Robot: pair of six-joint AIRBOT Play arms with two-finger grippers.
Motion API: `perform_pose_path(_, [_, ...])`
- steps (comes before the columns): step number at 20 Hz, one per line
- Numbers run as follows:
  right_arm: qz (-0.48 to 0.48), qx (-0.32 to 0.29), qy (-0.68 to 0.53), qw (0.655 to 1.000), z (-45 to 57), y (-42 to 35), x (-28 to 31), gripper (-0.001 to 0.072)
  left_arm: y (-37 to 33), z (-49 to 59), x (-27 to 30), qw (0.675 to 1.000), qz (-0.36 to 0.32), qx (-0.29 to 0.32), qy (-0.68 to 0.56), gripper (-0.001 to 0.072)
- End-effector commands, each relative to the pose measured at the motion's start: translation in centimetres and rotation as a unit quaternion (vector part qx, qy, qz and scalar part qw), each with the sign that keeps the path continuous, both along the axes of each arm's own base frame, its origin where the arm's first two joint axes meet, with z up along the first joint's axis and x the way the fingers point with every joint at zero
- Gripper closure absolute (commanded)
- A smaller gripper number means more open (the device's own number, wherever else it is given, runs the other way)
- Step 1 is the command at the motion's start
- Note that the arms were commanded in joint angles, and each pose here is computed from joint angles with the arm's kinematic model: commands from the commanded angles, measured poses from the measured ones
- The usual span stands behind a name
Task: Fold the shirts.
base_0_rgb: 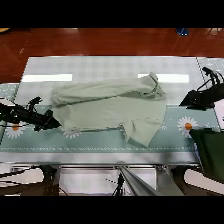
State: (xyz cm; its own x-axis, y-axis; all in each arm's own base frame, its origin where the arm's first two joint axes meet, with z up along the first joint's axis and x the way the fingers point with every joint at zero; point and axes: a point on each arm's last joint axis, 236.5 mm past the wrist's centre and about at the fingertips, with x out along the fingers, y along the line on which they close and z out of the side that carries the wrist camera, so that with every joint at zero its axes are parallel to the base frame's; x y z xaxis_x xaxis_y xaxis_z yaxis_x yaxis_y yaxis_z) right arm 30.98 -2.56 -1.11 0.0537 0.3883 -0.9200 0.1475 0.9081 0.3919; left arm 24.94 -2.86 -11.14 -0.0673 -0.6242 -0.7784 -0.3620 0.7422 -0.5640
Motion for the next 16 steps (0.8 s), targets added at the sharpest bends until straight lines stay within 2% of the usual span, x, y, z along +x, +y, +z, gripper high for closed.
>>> perform_pose_path(1, [-0.017,0.037,0.019,0.999,-2.3,1.6,-3.7,0.0213,-0.4,0.3,-0.3,1.0,-0.02,-0.011,-0.007,0.068])
perform_pose_path(7, [-0.01,0.08,0.017,0.997,-6.4,8.3,-5.7,0.0213,-0.4,0.5,-0.3,1.0,-0.022,-0.011,-0.011,0.0679])
perform_pose_path(11, [-0.042,0.061,0.004,0.997,-8.3,9.8,-4.8,0.0209,-0.5,0.6,-0.4,0.999,-0.027,-0.014,-0.011,0.068])
perform_pose_path(12, [-0.05,0.057,0.004,0.997,-8.7,9.8,-4.8,0.0165,-0.5,0.6,-0.4,0.999,-0.029,-0.014,-0.013,0.068])
perform_pose_path(16, [-0.091,0.052,0.006,0.994,-9.8,9.4,-4.5,0.0174,-0.4,0.7,-0.2,0.999,-0.034,-0.013,-0.02,0.0679])
